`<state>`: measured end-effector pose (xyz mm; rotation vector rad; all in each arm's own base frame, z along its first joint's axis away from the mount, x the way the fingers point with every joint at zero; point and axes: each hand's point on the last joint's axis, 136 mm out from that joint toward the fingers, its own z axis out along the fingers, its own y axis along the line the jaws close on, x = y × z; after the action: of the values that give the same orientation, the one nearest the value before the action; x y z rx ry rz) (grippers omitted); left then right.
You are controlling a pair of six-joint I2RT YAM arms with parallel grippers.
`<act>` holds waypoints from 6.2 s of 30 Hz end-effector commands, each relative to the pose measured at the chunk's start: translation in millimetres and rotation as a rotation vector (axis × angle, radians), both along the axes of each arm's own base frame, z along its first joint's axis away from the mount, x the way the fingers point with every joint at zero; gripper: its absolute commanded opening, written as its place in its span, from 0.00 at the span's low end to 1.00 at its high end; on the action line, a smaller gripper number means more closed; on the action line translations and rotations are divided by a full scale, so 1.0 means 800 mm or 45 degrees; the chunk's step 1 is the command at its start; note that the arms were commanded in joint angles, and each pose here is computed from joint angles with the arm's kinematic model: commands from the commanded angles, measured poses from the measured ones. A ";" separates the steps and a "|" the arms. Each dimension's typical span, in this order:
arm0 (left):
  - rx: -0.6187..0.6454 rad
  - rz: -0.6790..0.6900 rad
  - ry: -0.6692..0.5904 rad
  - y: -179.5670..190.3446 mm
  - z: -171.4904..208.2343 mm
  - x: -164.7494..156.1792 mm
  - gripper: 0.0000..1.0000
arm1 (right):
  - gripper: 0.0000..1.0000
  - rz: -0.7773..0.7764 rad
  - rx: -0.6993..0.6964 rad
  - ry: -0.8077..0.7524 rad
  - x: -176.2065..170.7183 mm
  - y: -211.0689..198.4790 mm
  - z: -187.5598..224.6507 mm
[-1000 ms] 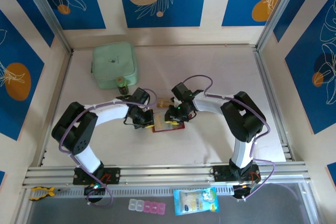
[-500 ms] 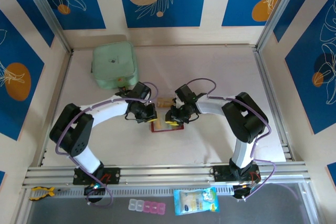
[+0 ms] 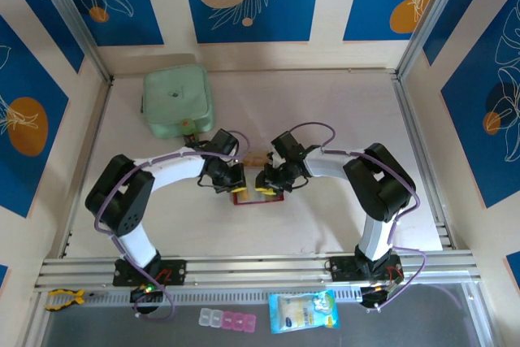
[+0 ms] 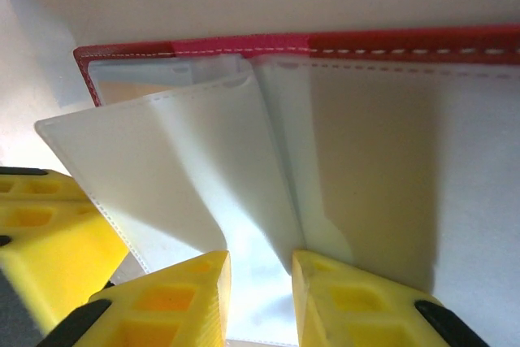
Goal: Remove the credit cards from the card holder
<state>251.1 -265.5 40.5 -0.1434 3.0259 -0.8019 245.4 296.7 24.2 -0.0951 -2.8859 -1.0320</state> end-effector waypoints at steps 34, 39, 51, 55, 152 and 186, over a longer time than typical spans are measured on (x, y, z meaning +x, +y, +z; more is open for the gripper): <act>-0.101 -0.220 0.031 -0.106 0.007 0.003 0.11 | 0.33 -0.102 -0.236 -0.185 0.004 -0.098 0.063; -0.055 -0.247 0.078 -0.103 -0.014 -0.006 0.11 | 0.33 -0.107 -0.230 -0.197 0.005 -0.099 0.066; 0.043 -0.282 0.092 -0.076 -0.026 -0.022 0.10 | 0.34 -0.127 -0.202 -0.193 0.006 -0.090 0.067; 0.019 -0.282 0.060 -0.080 -0.016 -0.019 0.11 | 0.34 -0.118 -0.198 -0.193 0.007 -0.084 0.067; 0.088 0.001 0.030 0.033 -0.023 -0.002 0.09 | 0.26 0.124 -0.114 -0.062 0.001 0.010 0.014; 0.083 0.002 0.033 0.033 -0.023 -0.004 0.07 | 0.23 0.212 -0.085 -0.120 -0.003 0.025 0.006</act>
<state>249.3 -243.8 25.8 -0.1492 3.0467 -0.7225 243.4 309.8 30.5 0.1566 -2.9710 -0.9199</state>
